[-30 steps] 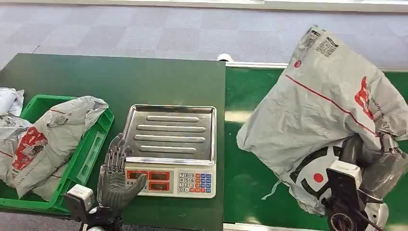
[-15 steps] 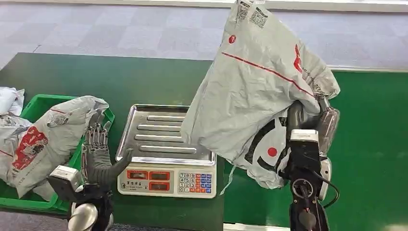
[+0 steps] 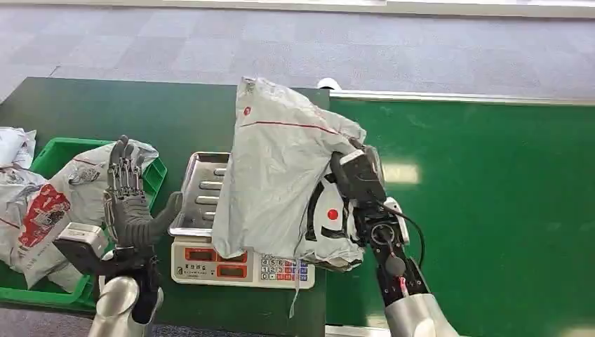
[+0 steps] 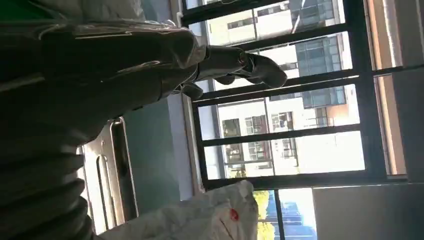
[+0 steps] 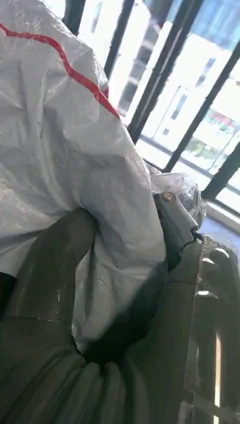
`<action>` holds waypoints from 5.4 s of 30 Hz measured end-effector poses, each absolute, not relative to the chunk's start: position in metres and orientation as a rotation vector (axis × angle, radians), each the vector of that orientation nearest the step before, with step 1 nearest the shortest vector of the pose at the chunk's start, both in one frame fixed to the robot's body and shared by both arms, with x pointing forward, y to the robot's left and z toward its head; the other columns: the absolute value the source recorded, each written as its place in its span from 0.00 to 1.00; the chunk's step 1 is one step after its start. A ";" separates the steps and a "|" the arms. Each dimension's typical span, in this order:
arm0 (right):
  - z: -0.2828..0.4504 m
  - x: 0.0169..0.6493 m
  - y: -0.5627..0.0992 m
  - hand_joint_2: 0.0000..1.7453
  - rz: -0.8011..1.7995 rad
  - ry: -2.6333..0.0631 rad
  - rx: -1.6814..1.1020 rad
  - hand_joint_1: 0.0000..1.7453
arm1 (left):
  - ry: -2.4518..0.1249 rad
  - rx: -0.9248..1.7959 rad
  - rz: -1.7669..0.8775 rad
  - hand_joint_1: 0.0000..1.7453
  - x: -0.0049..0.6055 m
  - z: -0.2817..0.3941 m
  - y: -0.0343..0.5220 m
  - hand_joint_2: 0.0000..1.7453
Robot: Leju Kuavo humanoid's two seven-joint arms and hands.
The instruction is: Moved the parcel from conveyor to table for the left to box.
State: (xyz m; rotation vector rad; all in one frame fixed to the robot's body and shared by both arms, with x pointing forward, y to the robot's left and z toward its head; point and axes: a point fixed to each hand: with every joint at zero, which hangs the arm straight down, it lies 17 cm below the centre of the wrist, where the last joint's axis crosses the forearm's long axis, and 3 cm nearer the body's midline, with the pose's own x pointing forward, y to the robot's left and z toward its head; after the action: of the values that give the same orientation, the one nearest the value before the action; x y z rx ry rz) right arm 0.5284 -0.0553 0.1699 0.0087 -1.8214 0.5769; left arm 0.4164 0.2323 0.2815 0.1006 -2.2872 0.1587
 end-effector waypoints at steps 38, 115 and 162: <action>0.193 0.519 0.001 1.00 0.628 -1.882 0.017 0.00 | -2.287 0.254 0.180 0.00 0.409 0.287 0.276 1.00; 0.236 0.365 -0.108 1.00 0.317 -2.201 0.003 0.00 | -2.249 0.514 -0.325 1.00 0.447 0.283 0.171 1.00; 0.195 0.382 -0.144 1.00 0.255 -2.068 -0.090 0.00 | -1.370 1.621 -0.010 0.09 0.422 0.258 0.684 1.00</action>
State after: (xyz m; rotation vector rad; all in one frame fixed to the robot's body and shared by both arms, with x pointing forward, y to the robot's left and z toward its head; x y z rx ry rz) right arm 0.3822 -0.1444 0.1950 -0.0900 -2.0680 0.2548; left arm 0.4224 0.6837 0.2579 1.6208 -1.3704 -0.0100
